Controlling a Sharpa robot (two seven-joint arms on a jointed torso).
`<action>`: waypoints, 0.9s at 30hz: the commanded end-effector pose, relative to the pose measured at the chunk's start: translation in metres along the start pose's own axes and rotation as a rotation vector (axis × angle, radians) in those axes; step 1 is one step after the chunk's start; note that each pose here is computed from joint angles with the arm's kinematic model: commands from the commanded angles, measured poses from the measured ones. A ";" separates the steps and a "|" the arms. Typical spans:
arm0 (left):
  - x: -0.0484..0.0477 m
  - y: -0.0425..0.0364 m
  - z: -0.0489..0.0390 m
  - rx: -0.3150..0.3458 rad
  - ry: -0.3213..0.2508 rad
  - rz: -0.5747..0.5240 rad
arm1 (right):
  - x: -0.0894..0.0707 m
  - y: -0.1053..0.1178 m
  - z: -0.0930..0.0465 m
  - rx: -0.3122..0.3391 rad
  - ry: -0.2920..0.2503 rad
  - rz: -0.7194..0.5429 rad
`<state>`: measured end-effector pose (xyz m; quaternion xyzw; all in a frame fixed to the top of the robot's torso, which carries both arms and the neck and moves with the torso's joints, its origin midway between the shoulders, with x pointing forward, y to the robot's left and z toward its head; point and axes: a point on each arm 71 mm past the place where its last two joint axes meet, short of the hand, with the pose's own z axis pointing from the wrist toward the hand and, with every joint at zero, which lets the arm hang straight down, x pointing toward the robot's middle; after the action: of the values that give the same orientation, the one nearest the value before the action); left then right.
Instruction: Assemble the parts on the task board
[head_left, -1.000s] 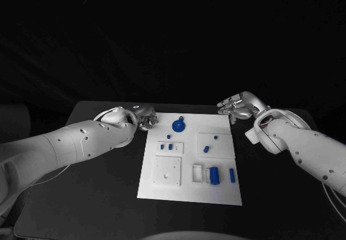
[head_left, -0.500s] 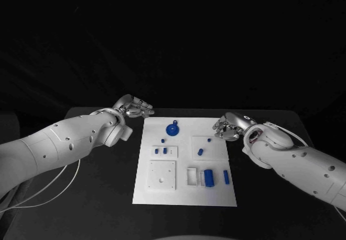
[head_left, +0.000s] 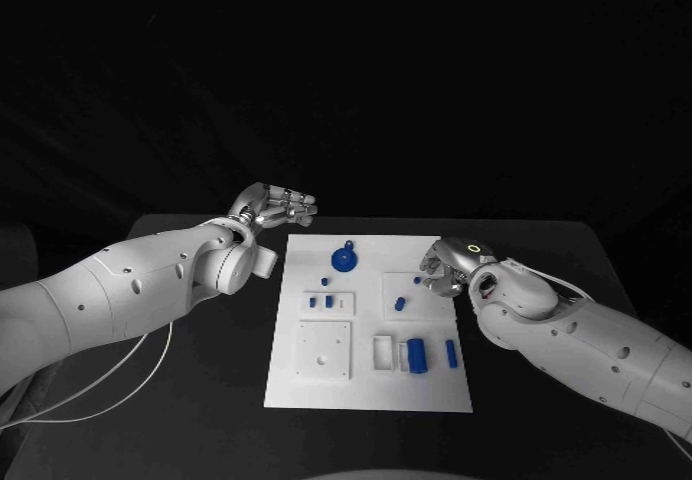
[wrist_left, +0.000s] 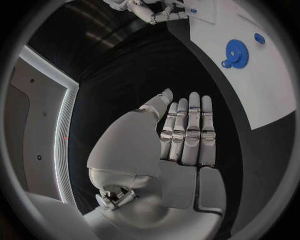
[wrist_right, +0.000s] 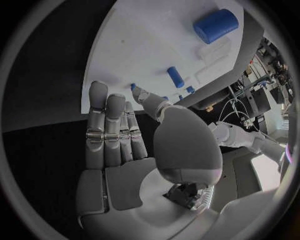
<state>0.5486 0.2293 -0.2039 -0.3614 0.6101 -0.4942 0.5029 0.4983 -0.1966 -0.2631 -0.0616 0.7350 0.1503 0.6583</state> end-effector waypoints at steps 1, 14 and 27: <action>0.0021 -0.0047 0.0001 0.043 0.008 -0.024 | 0.000 0.002 0.001 0.008 -0.040 -0.045; -0.0016 -0.0023 0.0008 0.029 0.003 -0.023 | 0.016 0.015 0.004 -0.017 0.005 -0.041; -0.0023 -0.0014 0.0014 0.023 0.004 -0.022 | 0.026 0.016 0.006 -0.016 0.030 -0.047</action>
<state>0.5503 0.2334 -0.2034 -0.3641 0.6027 -0.4983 0.5058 0.4985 -0.1777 -0.2816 -0.0776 0.7360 0.1426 0.6572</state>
